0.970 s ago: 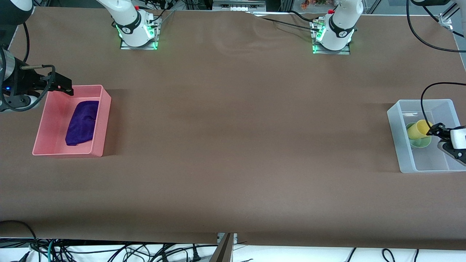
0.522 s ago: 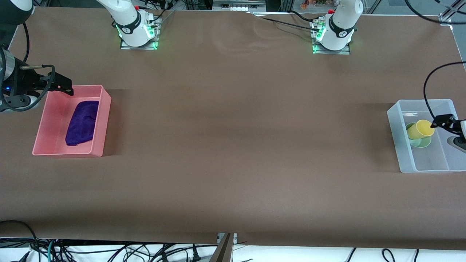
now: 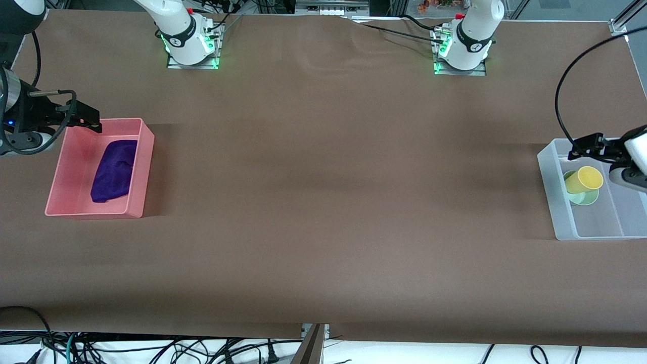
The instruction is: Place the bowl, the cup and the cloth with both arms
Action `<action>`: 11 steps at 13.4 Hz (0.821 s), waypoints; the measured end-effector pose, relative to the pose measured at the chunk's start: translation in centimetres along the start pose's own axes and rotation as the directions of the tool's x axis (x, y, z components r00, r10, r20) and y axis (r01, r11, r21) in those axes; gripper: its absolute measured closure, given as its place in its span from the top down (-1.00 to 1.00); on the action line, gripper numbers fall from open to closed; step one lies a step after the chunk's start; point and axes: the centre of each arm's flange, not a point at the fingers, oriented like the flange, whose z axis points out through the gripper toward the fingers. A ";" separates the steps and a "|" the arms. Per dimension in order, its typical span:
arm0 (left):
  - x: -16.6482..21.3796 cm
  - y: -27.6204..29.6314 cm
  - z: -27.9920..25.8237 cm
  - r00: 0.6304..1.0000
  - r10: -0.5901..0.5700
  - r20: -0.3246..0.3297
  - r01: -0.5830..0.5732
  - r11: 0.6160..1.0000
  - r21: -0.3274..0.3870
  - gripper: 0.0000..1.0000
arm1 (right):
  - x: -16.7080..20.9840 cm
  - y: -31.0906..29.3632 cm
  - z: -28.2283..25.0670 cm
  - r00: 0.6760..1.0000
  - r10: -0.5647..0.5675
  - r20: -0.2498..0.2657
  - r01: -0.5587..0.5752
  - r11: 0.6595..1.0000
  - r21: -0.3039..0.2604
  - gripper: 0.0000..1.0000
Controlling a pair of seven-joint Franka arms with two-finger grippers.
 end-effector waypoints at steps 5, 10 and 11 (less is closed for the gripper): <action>-3.8 8.7 -3.2 0.979 -0.202 -0.014 0.202 0.979 0.033 1.00 | 0.0 0.2 0.0 1.000 0.003 0.000 -0.003 1.000 0.000 1.00; -6.0 10.0 -4.3 0.974 -0.215 -0.068 0.216 0.976 0.021 1.00 | 0.0 0.2 0.0 1.000 0.004 0.000 -0.004 1.000 0.000 1.00; -6.0 10.0 -4.1 0.974 -0.216 -0.068 0.218 0.976 0.021 1.00 | 0.0 0.3 0.0 1.000 0.005 0.000 -0.005 1.000 0.000 1.00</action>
